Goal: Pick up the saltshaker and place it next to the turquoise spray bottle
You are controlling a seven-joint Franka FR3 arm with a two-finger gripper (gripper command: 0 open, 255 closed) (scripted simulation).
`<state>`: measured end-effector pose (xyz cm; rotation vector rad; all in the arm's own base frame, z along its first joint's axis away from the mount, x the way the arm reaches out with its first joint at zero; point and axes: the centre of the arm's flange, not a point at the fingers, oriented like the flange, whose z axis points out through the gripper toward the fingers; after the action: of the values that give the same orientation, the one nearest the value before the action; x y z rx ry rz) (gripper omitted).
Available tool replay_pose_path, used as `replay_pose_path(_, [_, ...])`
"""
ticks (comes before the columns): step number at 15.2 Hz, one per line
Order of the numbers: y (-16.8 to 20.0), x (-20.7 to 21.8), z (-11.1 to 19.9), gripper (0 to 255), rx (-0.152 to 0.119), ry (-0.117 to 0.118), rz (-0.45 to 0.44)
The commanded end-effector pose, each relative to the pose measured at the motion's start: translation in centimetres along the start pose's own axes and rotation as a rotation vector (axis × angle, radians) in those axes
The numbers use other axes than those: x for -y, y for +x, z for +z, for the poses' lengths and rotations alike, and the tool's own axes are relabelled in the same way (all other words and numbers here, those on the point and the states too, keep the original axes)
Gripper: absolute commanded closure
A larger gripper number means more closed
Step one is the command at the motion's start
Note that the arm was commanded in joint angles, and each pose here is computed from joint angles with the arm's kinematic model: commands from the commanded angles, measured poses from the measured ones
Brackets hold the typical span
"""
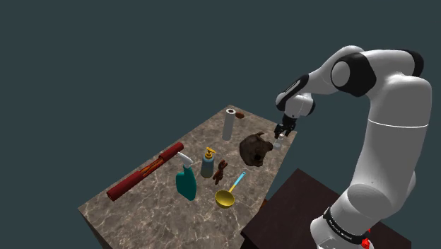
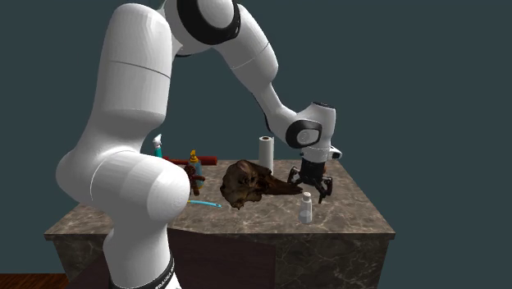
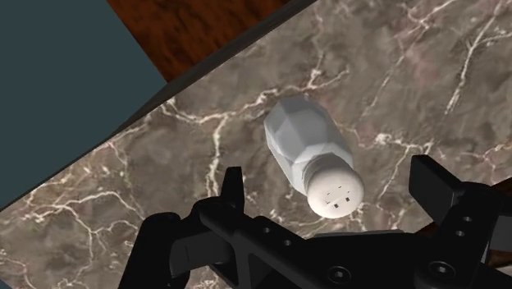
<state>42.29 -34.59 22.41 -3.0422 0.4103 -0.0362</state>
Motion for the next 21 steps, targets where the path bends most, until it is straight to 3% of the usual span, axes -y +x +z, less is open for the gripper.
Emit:
replay_pose_path(1, [0.0, 0.0, 0.2, 0, 0.000, 0.000, 0.000])
replay_pose_path(7, [0.0, 0.0, 0.2, 0, 0.000, 0.000, 0.000])
replay_pose_path(8, [0.0, 0.0, 0.2, 255, 0.000, 0.000, 0.000])
replay_pose_path(17, [0.0, 0.0, 0.2, 255, 0.000, 0.000, 0.000])
replay_pose_path(21, [0.0, 0.1, -1.9, 255, 0.000, 0.000, 0.000])
